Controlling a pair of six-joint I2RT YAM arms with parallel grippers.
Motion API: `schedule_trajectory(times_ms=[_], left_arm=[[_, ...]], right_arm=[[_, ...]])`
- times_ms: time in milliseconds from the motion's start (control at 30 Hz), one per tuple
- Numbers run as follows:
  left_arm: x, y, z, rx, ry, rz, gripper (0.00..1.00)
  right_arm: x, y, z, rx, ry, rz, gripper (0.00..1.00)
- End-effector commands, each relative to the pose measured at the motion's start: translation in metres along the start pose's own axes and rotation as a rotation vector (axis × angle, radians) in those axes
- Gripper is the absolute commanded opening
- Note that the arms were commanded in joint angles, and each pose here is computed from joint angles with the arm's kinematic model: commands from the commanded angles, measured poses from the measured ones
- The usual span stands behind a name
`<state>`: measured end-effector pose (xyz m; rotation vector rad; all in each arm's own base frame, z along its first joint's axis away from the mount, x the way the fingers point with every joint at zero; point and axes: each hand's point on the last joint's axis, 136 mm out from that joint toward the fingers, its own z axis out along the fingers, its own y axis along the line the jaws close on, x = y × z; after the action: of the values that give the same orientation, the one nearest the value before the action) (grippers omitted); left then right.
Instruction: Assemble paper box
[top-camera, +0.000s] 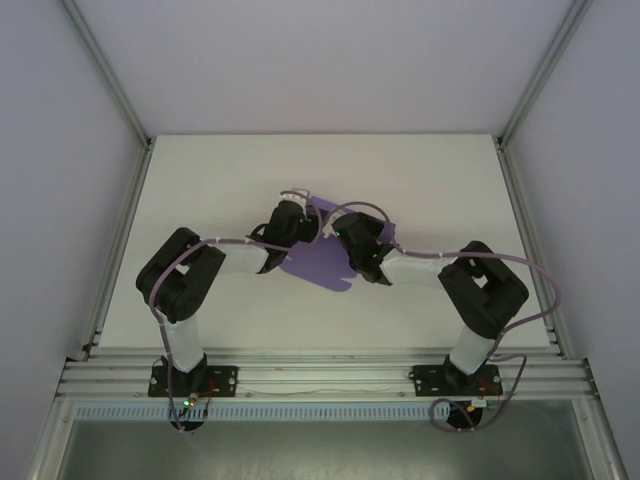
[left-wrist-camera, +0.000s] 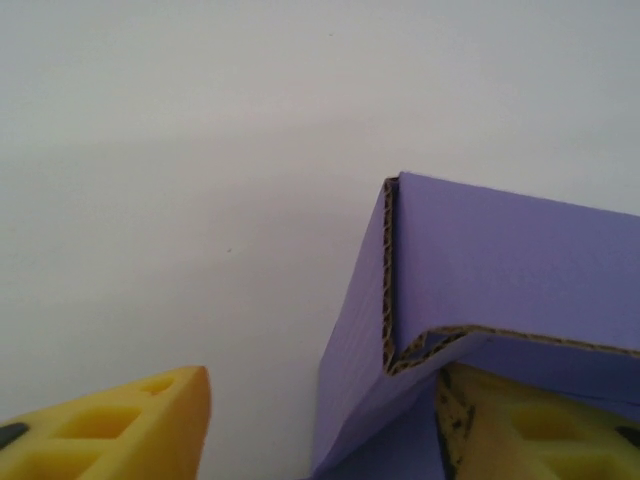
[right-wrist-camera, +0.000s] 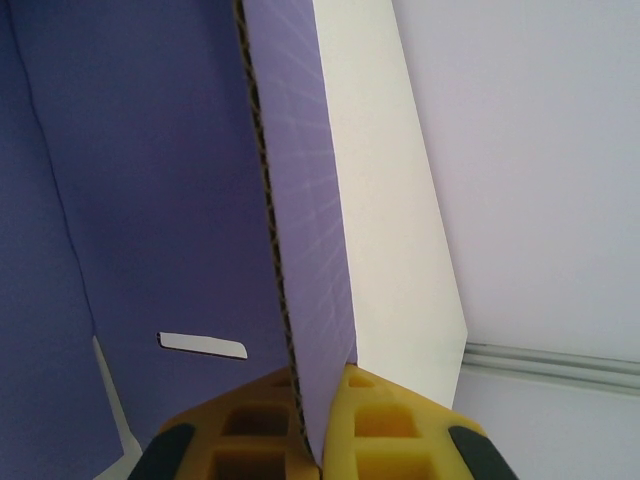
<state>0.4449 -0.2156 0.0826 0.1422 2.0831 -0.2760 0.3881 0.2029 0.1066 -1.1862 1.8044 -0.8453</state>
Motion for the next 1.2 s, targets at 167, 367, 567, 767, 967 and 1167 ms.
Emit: schedule_trajectory(times_ms=[167,367,567,767,967,1167], left_arm=[[-0.020,-0.018,0.015,0.157,-0.032,0.010,0.50],[-0.011,-0.012,0.032,0.117,0.033,-0.027,0.41],[-0.003,-0.041,0.045,0.278,0.057,-0.075,0.40],[0.005,-0.049,0.051,0.325,0.083,-0.062,0.14],[-0.005,-0.011,0.052,0.069,0.059,-0.109,0.00],[0.021,0.042,0.050,-0.384,0.160,-0.214,0.00]], right_arm=[[0.032,0.047,0.004,-0.176,0.080,-0.138,0.00],[0.030,0.045,0.005,-0.185,0.077,-0.135,0.00],[0.027,0.049,0.008,-0.211,0.068,-0.132,0.00],[0.027,0.044,0.011,-0.230,0.052,-0.102,0.00],[0.027,0.039,0.014,-0.212,0.062,-0.100,0.00],[0.022,0.029,0.013,-0.191,0.071,-0.042,0.00]])
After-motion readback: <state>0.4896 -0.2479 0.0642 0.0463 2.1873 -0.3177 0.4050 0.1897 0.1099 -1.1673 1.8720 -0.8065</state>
